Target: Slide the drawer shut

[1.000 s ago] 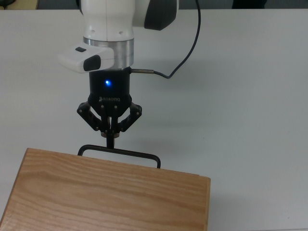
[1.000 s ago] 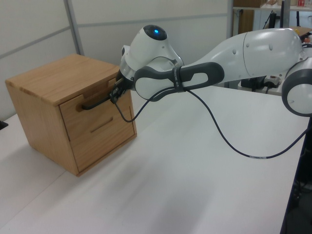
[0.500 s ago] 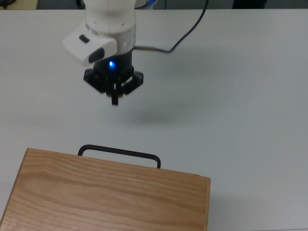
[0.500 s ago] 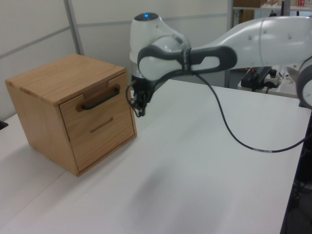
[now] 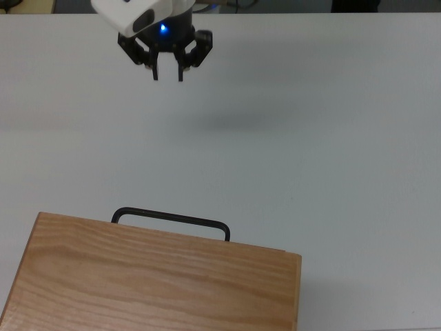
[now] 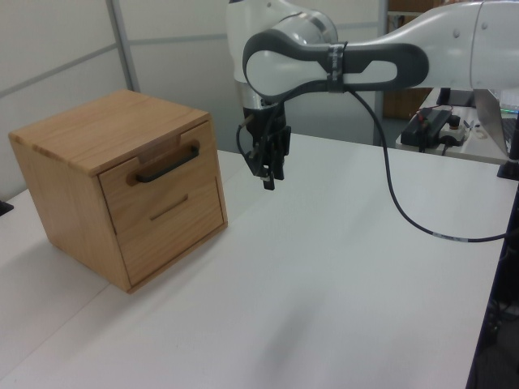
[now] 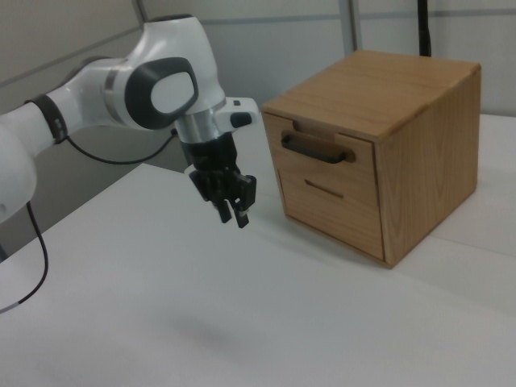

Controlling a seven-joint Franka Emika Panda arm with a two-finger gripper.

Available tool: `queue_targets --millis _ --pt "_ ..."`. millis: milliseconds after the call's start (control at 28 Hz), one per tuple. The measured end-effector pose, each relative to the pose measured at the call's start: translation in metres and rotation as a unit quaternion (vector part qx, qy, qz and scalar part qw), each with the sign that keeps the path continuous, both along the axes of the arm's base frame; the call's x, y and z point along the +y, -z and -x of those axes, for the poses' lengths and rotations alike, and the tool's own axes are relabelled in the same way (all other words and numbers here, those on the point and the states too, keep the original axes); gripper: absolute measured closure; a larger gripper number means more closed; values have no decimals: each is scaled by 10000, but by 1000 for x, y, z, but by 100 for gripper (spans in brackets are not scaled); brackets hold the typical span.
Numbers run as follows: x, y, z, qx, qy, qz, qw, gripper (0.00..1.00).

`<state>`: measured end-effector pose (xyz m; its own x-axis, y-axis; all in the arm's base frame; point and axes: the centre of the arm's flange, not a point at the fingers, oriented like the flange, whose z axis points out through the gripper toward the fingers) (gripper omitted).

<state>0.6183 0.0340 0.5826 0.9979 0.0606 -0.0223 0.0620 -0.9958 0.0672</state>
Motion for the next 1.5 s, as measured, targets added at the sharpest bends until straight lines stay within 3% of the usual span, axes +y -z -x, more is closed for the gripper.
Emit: queue_targets --millis 250,286,464,536,1500 --pt "15 -16 15 97 -122 7 9999 33" --pt "15 -19 18 107 -123 8 9999 24" --pt "14 -26 23 109 -113 8 9999 5" --pt "14 -27 24 101 -111 8 9999 1" --pt "11 -27 21 8 -22 -37 10000 0"
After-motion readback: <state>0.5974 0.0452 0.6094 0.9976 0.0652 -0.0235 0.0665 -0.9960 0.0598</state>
